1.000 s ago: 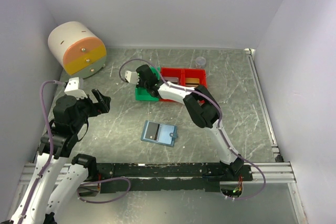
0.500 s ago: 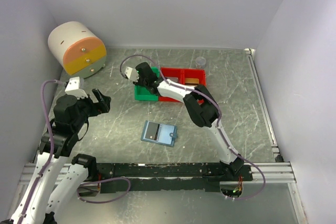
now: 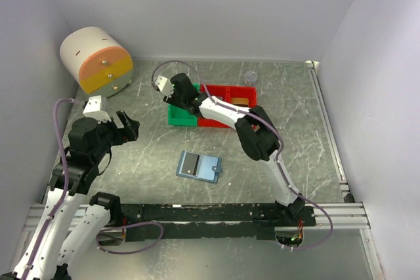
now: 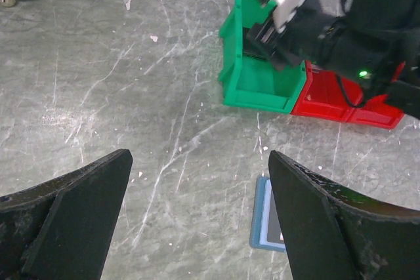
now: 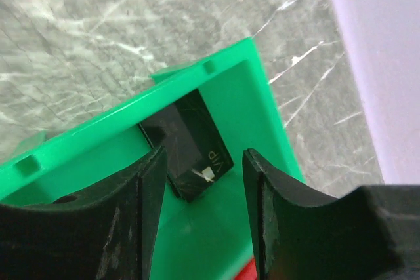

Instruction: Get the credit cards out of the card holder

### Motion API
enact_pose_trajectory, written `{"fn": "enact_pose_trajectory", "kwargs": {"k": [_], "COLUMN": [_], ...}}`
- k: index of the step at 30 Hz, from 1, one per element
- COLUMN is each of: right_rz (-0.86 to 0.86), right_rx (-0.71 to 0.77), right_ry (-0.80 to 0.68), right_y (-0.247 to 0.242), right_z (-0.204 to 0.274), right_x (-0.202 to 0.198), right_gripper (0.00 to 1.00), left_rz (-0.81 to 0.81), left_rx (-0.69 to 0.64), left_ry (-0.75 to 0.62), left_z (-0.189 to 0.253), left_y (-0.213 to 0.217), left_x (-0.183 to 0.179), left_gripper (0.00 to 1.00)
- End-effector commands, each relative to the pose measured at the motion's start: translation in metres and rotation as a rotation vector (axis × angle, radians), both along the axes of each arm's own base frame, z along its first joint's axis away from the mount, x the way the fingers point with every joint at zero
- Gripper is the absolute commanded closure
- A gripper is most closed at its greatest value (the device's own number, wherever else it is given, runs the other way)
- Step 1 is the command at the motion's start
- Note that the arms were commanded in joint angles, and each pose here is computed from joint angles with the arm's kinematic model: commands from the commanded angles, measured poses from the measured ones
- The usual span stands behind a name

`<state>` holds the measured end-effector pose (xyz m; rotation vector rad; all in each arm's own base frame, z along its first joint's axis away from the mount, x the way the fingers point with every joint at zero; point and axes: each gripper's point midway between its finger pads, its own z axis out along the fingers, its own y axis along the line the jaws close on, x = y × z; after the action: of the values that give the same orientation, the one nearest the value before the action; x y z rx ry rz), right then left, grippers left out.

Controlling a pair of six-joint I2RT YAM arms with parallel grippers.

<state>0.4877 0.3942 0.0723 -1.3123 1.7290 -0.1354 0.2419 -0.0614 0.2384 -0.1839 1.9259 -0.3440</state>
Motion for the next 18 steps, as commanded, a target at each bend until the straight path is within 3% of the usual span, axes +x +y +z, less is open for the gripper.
{"fn": "enact_pose_trajectory", "kwargs": {"k": [1, 7, 11, 13, 16, 18], "right_rz": [-0.014, -0.094, -0.188, -0.230, -0.327, -0.347], "right_rx": [0.223, 0.404, 0.627, 0.723, 0.904, 0.964], "right_ry": [-0.060, -0.040, 0.033, 0.108, 0.211, 0.293], "right_y": [0.011, -0.002, -0.025, -0.041, -0.064, -0.073], "right_z": [0.084, 0.129, 0.163, 0.154, 0.149, 0.141], "right_x": [-0.005, -0.026, -0.061, -0.087, -0.118, -0.137], "right_gripper": [0.50, 0.49, 0.48, 0.46, 0.35, 0.34], "left_rz": [-0.022, -0.018, -0.038, -0.064, -0.187, -0.240], "left_rx": [-0.003, -0.003, -0.005, -0.014, -0.037, -0.049], "left_ry": [-0.014, -0.013, -0.019, -0.028, -0.070, -0.075], "left_z": [0.002, 0.002, 0.003, 0.005, 0.010, 0.010], "left_y": [-0.003, -0.003, -0.006, -0.011, -0.031, -0.040], "left_x": [0.003, 0.003, 0.003, 0.002, 0.001, -0.001], "left_gripper": [0.03, 0.03, 0.03, 0.02, 0.03, 0.03]}}
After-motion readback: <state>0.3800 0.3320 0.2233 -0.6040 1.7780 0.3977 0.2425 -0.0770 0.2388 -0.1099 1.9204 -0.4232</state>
